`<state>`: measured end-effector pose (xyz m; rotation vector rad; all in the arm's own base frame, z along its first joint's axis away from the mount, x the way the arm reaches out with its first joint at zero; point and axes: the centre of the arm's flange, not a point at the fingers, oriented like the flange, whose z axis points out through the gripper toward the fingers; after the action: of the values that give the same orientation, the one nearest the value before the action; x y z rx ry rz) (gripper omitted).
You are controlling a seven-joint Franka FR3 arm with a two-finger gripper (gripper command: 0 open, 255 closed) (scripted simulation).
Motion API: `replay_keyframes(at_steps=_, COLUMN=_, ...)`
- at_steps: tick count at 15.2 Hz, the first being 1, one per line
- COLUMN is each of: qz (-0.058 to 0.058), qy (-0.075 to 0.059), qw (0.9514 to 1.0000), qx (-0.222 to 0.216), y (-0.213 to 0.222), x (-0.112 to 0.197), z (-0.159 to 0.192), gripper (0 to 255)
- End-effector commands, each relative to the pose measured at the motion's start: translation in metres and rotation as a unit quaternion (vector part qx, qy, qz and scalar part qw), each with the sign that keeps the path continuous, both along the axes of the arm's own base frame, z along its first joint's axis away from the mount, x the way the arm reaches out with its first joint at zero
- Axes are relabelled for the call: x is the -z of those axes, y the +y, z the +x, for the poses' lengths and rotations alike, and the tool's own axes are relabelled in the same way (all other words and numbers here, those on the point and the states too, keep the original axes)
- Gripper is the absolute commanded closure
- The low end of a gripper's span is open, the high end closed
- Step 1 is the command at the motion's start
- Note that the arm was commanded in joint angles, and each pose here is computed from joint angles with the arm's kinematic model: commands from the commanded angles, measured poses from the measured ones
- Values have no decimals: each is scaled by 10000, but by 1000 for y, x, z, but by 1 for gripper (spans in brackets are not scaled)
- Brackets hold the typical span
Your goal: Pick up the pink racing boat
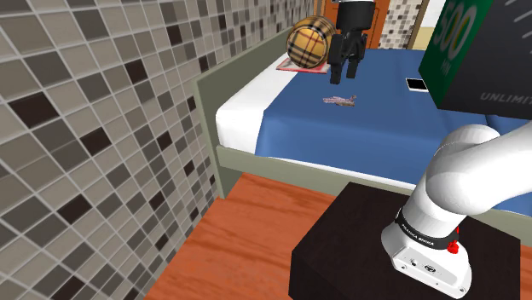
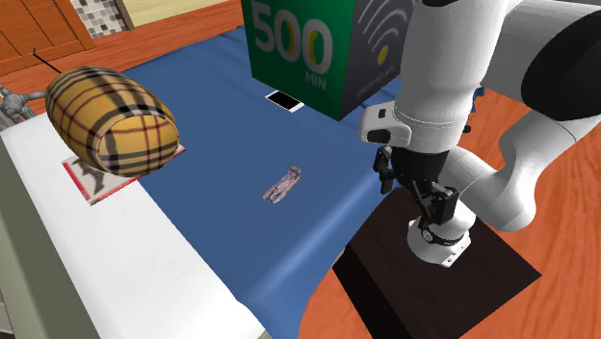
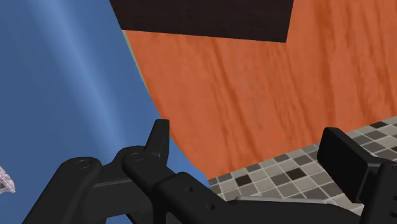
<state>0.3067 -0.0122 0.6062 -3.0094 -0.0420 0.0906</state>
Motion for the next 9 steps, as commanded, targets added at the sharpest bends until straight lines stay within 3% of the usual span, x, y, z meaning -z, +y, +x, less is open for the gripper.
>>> replay_keyframes(at_steps=1, qz=0, qy=0, qw=10000, qx=0, y=0, x=0, z=0, gripper=0)
replay_keyframes(at_steps=9, qz=-357, qy=-93, qw=9983, qx=-449, y=-75, x=52, z=26, gripper=0)
